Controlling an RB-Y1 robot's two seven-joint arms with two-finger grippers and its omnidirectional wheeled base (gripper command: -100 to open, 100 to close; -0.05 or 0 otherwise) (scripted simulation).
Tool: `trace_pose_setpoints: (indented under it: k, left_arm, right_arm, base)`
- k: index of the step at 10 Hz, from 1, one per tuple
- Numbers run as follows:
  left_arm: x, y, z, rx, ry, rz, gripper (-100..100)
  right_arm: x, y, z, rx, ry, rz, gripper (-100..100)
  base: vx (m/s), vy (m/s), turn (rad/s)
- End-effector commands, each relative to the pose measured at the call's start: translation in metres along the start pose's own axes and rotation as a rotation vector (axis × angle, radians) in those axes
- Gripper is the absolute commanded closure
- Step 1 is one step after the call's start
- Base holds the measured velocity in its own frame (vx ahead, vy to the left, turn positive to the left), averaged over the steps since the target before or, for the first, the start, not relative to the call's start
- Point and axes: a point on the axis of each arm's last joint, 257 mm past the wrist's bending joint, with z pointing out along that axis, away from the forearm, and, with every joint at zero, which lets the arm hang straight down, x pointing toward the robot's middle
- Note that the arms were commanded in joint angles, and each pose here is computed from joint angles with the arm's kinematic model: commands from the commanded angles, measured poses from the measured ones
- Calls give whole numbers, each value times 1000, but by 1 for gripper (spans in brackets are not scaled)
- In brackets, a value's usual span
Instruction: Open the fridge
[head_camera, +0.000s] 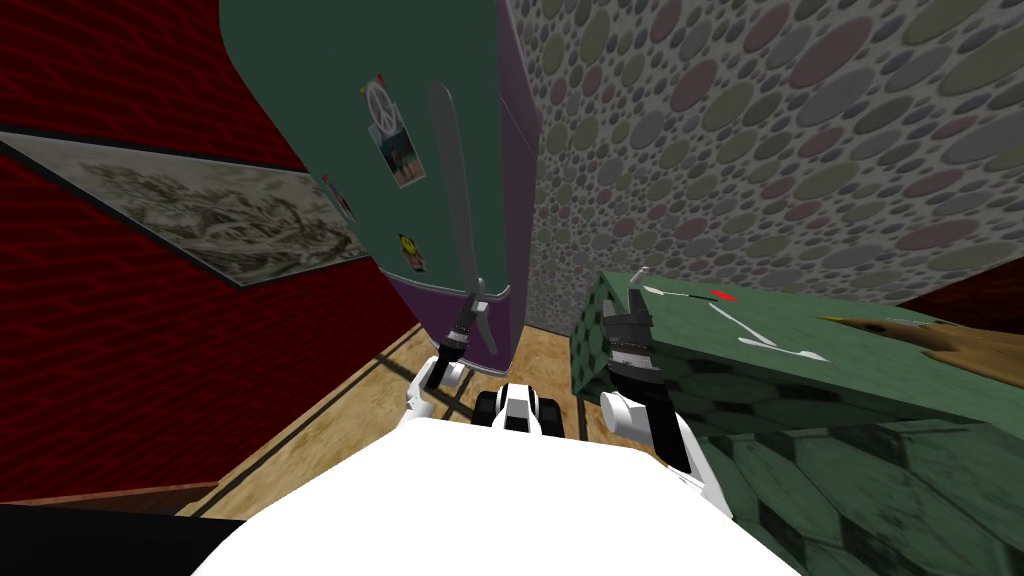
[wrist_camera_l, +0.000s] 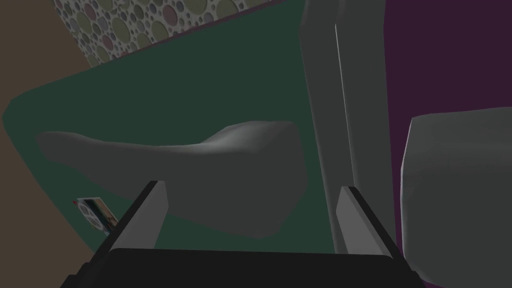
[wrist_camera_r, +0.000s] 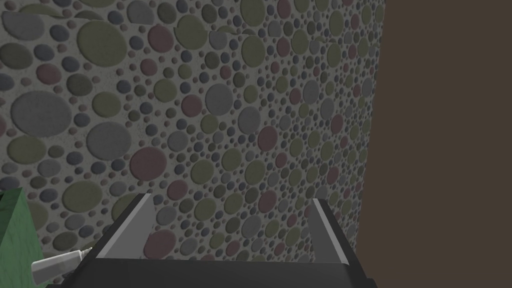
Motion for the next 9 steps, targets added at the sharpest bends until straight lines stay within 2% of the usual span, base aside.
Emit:
trace_pose_setpoints:
  k: [1, 5, 6, 9]
  left_arm:
    - [-3, 6, 11, -36, 10, 22, -100]
    - [-9, 10, 27, -77, 20, 58, -100]
    - [-10, 12, 27, -84, 20, 58, -100]
    - [-17, 13, 42, -117, 27, 96, -100]
  right_arm:
    - [0, 0, 0, 0, 0, 0, 0]
    - [0, 0, 0, 0, 0, 0, 0]
    - [0, 0, 0, 0, 0, 0, 0]
    - [0, 0, 0, 0, 0, 0, 0]
  base:
    - [-42, -28, -8]
    - [-37, -23, -18]
    - [-30, -19, -17]
    - [-36, -26, -20]
